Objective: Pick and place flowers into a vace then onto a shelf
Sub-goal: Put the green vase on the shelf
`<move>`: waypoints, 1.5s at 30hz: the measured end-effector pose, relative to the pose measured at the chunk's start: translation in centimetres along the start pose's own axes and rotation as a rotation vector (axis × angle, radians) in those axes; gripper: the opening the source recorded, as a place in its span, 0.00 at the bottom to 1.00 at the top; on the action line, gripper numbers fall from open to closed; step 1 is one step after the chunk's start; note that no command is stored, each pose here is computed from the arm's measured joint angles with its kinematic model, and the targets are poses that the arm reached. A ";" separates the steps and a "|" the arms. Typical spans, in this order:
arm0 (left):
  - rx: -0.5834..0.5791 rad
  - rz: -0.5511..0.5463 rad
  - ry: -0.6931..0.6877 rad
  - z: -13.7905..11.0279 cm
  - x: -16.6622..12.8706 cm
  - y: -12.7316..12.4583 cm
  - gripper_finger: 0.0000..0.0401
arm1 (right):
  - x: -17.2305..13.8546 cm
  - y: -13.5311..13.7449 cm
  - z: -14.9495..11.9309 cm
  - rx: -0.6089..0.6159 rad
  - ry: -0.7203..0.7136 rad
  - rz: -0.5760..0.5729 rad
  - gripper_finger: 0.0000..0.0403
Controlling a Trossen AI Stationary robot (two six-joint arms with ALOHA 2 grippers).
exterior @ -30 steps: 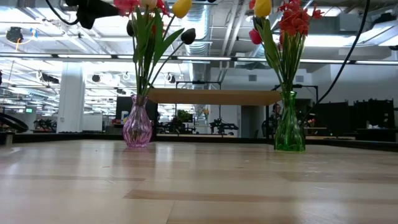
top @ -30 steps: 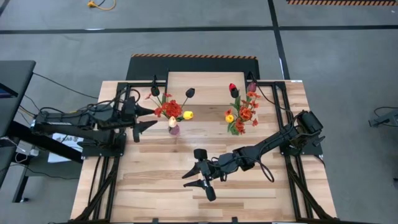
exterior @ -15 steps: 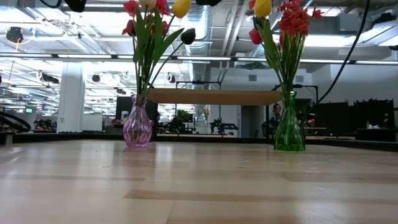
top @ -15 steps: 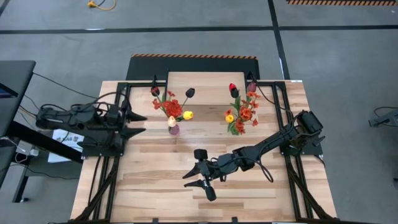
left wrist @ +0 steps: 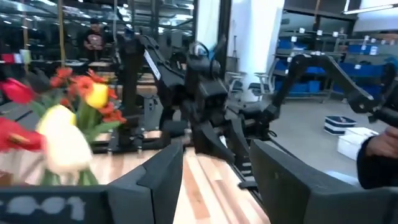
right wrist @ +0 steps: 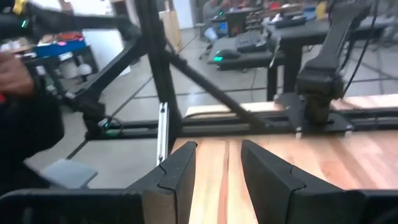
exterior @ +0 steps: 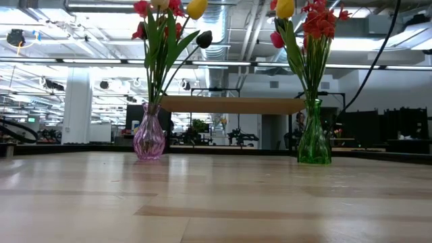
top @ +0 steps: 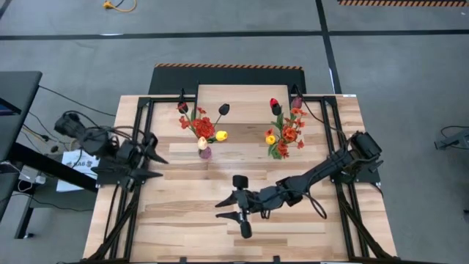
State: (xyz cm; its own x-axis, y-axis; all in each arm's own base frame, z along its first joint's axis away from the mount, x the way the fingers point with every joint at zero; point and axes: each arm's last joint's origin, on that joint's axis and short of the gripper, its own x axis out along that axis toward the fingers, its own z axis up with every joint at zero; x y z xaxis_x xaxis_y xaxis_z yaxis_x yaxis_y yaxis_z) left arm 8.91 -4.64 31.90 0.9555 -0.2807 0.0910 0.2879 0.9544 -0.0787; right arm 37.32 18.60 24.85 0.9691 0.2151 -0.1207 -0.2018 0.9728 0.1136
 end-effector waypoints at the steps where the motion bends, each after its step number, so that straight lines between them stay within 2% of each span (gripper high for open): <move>1: -0.002 -0.009 -0.001 -0.5 0.1 -0.2 0.43 | 0.0 0.3 0.3 -0.003 -0.009 -0.014 0.30; 6: -0.020 -0.037 -0.013 -3.0 0.5 -1.2 0.38 | -0.4 2.8 1.9 -0.078 -0.051 -0.120 0.30; 10: -0.047 -0.056 -0.003 -4.5 0.5 -1.9 0.35 | -1.5 5.8 3.1 -0.138 -0.100 -0.244 0.30; 15: -0.060 -0.083 0.010 -5.5 0.3 -2.5 0.34 | -3.7 9.5 4.5 -0.164 -0.124 -0.504 0.30; 19: -0.048 -0.079 0.019 -5.7 0.3 -2.7 0.33 | -5.8 11.8 4.4 -0.166 -0.112 -0.727 0.30; 22: -0.022 -0.078 0.023 -5.7 0.3 -2.8 0.33 | -7.2 13.2 4.0 -0.143 -0.120 -0.841 0.30; 24: -0.004 -0.077 0.025 -5.8 0.3 -2.8 0.33 | -8.1 14.1 3.7 -0.114 -0.135 -0.870 0.30; 29: 0.058 -0.078 0.022 -5.7 0.3 -2.8 0.33 | -9.4 15.6 2.2 -0.072 -0.155 -0.817 0.30; 31: 0.077 -0.078 0.021 -5.8 0.3 -2.8 0.33 | -9.3 15.1 0.8 -0.078 -0.151 -0.814 0.30; 33: 0.082 -0.078 0.021 -5.8 0.3 -2.8 0.33 | -8.6 14.0 -0.7 -0.073 -0.118 -0.739 0.30; 36: 0.081 -0.078 0.022 -5.8 0.3 -2.8 0.33 | -6.8 11.5 -2.3 0.041 0.028 -0.512 0.30; 38: 0.082 -0.078 0.024 -5.8 0.3 -2.8 0.33 | -4.9 9.3 -2.8 0.150 0.123 -0.423 0.30; 40: 0.087 -0.079 0.031 -5.9 0.3 -2.8 0.33 | -2.8 7.0 -2.6 0.189 0.172 -0.310 0.29; 42: 0.090 -0.079 0.039 -5.9 0.3 -2.8 0.33 | -1.2 5.4 -1.4 0.135 0.166 -0.098 0.29; 45: 0.092 -0.078 0.042 -6.0 0.3 -2.8 0.33 | -0.5 3.9 0.9 -0.030 0.170 0.326 0.27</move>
State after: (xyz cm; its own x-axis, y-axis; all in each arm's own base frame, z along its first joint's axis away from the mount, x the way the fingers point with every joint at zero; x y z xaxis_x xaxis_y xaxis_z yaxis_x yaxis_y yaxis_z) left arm 8.78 -8.00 26.21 0.9327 -0.3570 0.0516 0.3565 0.9341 0.0186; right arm 36.19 22.16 26.28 0.8162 0.5231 -0.2455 -0.5027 0.8523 0.1448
